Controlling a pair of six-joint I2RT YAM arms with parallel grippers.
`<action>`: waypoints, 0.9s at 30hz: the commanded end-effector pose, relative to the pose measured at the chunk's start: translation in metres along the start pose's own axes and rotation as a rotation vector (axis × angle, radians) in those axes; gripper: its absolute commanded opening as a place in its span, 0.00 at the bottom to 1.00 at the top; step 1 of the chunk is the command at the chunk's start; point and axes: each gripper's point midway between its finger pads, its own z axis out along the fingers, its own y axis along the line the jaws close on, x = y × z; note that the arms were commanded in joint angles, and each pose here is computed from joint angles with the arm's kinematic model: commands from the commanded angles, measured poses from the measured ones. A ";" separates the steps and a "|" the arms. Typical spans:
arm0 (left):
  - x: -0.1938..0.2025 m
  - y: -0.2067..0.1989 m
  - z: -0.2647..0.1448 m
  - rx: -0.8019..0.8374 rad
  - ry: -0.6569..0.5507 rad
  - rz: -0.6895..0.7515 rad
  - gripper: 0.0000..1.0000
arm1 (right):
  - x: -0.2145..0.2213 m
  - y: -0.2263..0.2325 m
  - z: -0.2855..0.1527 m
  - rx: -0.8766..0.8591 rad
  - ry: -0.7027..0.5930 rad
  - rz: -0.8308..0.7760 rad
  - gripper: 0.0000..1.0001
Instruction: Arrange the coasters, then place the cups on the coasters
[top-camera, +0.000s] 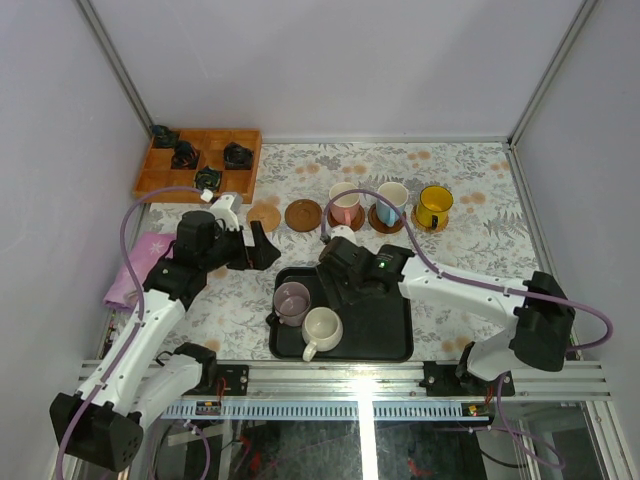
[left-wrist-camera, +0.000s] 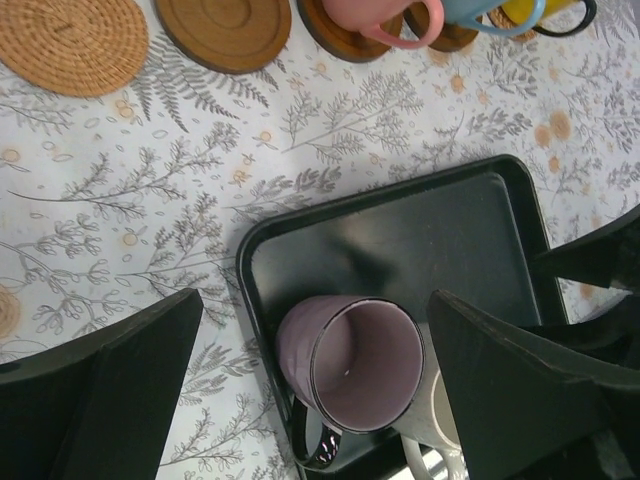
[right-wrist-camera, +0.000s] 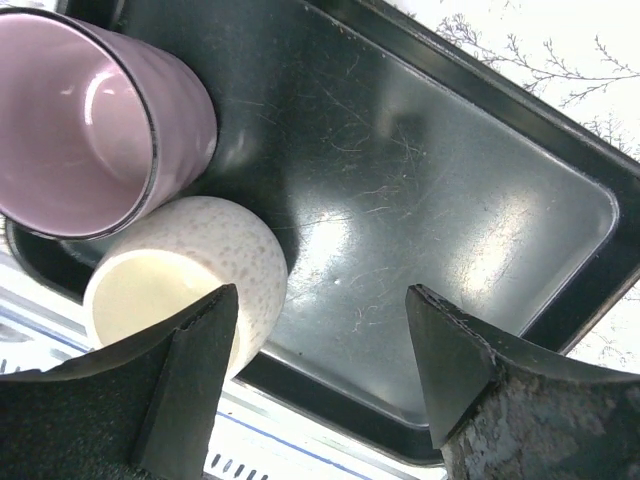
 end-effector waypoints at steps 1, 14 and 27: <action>0.002 -0.013 -0.003 0.048 0.032 -0.017 0.94 | -0.020 0.016 -0.025 -0.092 -0.078 0.005 0.74; -0.002 -0.007 0.001 0.011 0.026 -0.033 0.95 | 0.021 0.044 -0.015 -0.205 0.100 -0.116 0.72; -0.011 -0.007 0.004 0.007 0.005 -0.020 0.96 | 0.043 0.010 0.005 -0.002 0.204 -0.138 0.01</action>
